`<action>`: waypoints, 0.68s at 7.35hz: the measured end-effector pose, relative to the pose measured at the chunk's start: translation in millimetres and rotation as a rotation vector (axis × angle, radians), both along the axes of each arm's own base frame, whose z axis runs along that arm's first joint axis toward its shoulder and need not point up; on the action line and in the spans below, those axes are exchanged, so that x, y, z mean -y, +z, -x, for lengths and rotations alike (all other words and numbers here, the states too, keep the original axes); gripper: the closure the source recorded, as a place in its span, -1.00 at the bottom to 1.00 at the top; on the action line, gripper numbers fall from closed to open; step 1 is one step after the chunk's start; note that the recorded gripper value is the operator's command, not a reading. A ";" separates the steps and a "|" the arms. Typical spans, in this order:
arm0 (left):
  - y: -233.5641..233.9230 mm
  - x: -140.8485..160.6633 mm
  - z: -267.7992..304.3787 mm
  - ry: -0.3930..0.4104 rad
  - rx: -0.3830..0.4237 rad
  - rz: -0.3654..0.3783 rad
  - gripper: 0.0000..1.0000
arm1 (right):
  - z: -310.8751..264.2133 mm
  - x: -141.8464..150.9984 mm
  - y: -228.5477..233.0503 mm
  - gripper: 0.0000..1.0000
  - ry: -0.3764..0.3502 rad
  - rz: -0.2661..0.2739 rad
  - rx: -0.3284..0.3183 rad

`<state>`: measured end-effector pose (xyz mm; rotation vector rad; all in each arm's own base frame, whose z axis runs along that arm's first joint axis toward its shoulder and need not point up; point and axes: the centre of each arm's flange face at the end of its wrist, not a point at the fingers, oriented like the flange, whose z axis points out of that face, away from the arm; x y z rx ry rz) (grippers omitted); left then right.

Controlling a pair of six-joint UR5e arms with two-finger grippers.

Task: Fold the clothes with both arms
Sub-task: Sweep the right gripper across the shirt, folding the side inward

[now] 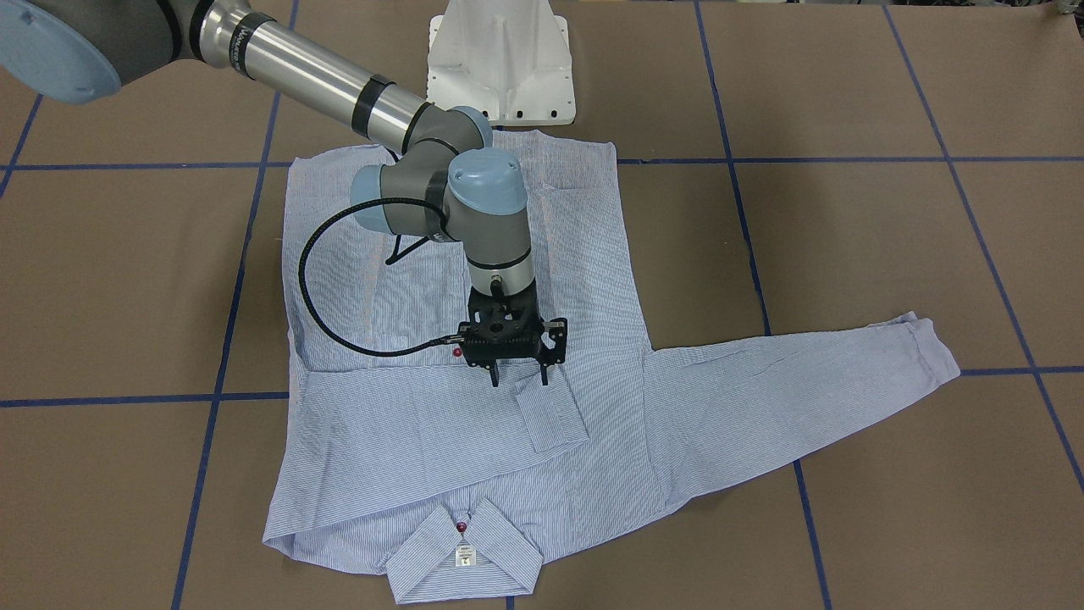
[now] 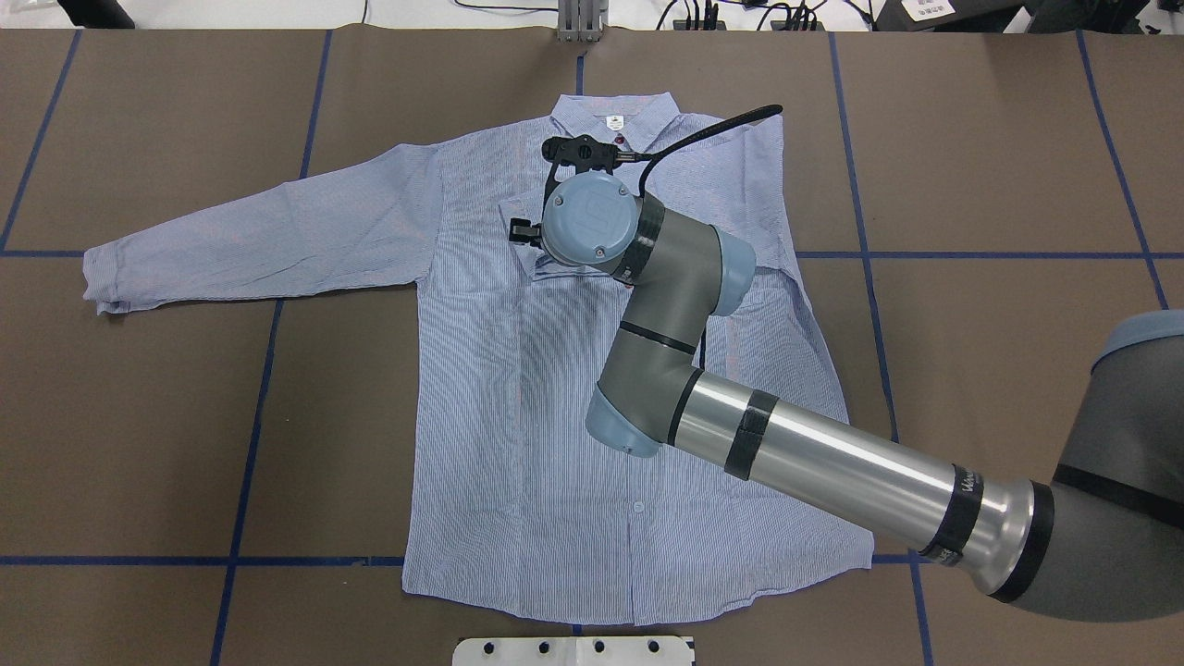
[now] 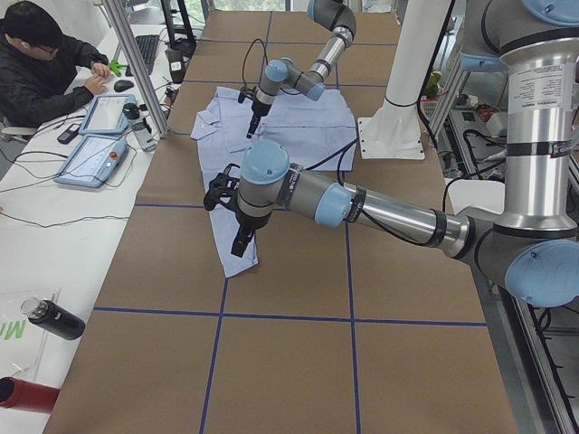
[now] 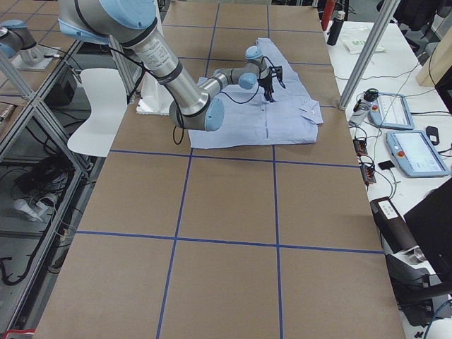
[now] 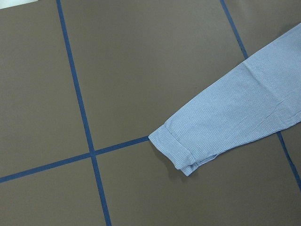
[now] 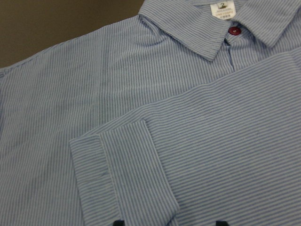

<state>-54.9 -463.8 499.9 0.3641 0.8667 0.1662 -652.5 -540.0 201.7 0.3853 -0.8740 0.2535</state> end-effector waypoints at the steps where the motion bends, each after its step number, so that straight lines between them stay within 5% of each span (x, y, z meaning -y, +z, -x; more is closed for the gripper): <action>1: 0.3 -0.1 0.0 0.000 0.000 0.000 -1.00 | 5.7 2.7 -1.0 -0.07 0.004 0.002 -0.010; 3: 1.1 -0.8 0.0 0.001 0.000 0.001 -1.00 | 10.1 4.5 -1.4 0.51 0.006 0.005 -0.018; 4: 1.3 -0.9 0.0 0.001 0.001 0.001 -1.00 | 10.7 4.6 -1.0 1.00 0.006 0.005 -0.020; 5: 1.4 -1.0 0.0 0.001 0.001 0.001 -1.00 | 10.8 4.9 -1.3 1.00 0.007 0.006 -0.020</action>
